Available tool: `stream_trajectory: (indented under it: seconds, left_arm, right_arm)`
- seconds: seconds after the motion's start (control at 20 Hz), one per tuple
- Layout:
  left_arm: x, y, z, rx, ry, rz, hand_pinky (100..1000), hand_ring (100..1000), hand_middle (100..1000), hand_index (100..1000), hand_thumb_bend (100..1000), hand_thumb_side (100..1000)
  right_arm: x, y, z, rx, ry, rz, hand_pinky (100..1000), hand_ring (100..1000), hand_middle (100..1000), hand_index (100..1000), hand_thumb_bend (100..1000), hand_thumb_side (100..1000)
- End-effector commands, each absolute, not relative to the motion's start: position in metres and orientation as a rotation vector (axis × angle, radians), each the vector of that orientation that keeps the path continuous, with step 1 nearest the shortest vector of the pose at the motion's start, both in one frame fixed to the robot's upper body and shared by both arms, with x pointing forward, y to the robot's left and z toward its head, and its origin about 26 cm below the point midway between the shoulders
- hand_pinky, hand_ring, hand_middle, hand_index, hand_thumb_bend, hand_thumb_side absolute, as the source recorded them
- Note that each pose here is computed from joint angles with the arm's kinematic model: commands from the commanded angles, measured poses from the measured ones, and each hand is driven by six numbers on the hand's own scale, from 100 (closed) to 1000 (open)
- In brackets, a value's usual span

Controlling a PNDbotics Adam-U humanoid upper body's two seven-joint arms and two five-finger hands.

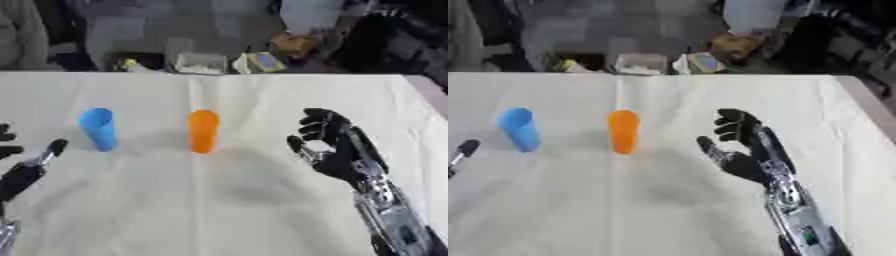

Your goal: Pour the contents of one cup into another cup.

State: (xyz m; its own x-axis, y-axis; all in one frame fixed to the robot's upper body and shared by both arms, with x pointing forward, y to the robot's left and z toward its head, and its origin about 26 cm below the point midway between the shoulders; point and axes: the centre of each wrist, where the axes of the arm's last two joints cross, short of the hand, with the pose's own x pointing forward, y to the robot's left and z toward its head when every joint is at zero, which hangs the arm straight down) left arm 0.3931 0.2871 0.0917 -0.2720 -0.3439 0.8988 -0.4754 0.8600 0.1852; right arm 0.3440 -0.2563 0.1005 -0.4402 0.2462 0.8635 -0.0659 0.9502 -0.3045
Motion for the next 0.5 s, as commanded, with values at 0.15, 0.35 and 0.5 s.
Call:
stream_trajectory:
  seconds: [0.15, 0.35, 0.5]
  left_arm:
    - [0.406, 0.306, 0.113, 0.654, -1.927, 0.132, 738, 528, 579, 722, 941, 236]
    - [0.414, 0.311, 0.125, 0.663, -1.952, 0.130, 741, 527, 579, 722, 944, 240]
    - [0.418, 0.312, 0.133, 0.660, -1.977, 0.130, 744, 528, 580, 723, 947, 245]
  right_arm:
    - [0.346, -0.252, 0.111, -0.109, -2.033, 0.382, 665, 670, 650, 804, 467, 265]
    - [0.347, -0.249, 0.114, -0.097, -2.045, 0.395, 666, 669, 649, 804, 467, 271]
    - [0.348, -0.247, 0.117, -0.093, -2.055, 0.401, 666, 669, 649, 804, 467, 275]
